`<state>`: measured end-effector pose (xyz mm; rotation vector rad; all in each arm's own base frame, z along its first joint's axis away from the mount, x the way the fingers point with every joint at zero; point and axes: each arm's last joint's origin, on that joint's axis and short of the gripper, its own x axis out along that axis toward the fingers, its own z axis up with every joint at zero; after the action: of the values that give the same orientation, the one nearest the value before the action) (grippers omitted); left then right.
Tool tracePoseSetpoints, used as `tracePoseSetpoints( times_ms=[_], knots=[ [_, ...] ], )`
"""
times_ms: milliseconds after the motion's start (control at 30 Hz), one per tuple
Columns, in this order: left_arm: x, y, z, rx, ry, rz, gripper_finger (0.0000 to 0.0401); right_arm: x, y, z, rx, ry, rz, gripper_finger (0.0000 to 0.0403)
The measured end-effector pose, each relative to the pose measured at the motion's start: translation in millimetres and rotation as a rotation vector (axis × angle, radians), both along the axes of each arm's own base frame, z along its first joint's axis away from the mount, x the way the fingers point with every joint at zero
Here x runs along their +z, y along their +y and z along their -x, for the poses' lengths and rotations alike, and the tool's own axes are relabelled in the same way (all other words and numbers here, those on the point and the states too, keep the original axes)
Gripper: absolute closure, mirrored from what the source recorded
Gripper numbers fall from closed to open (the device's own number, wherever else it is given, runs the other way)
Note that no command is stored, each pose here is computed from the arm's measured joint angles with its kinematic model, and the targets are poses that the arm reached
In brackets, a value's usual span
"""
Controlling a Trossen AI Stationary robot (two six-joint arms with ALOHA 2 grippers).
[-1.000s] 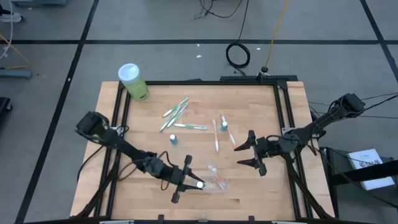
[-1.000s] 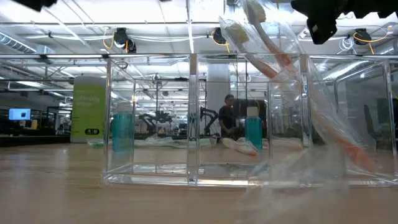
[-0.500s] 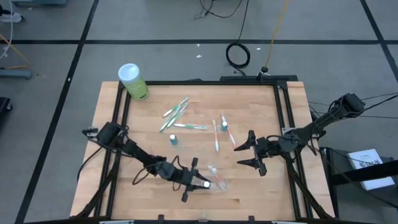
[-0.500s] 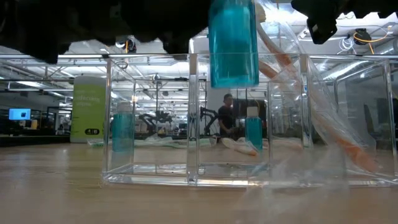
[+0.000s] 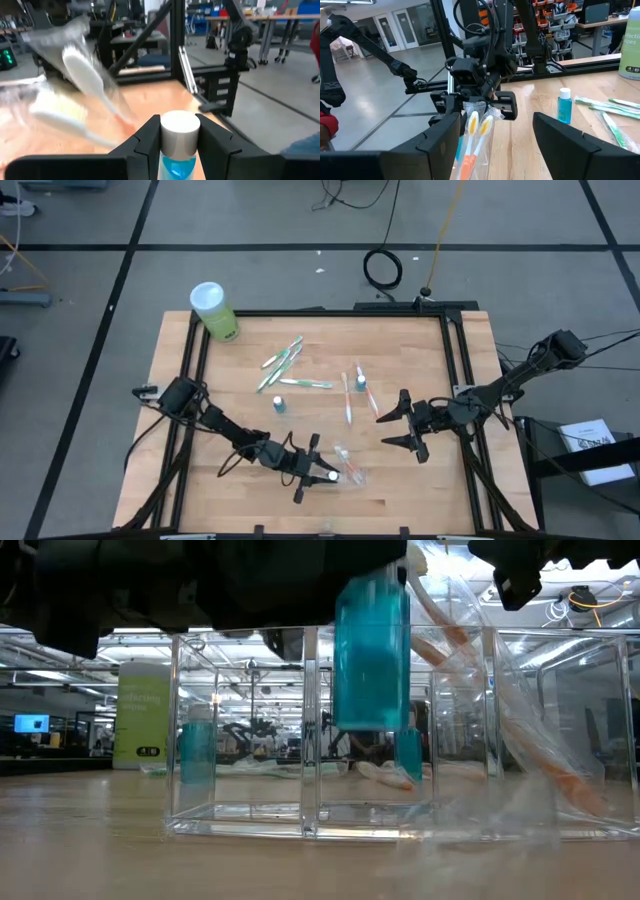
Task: Pick & Place toothbrushing station
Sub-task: Put the mouthwash into the transparent organizer
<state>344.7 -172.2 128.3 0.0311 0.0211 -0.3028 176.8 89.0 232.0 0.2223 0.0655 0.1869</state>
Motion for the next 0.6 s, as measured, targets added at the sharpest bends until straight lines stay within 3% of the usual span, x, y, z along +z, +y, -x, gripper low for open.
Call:
tracePoseSetpoints(
  times_ms=[600],
  knots=[
    [-12,1,1,0.025,0.13,-0.023,0.0287,0,0,0,-0.001,0.0,0.0,0.0161]
  ],
)
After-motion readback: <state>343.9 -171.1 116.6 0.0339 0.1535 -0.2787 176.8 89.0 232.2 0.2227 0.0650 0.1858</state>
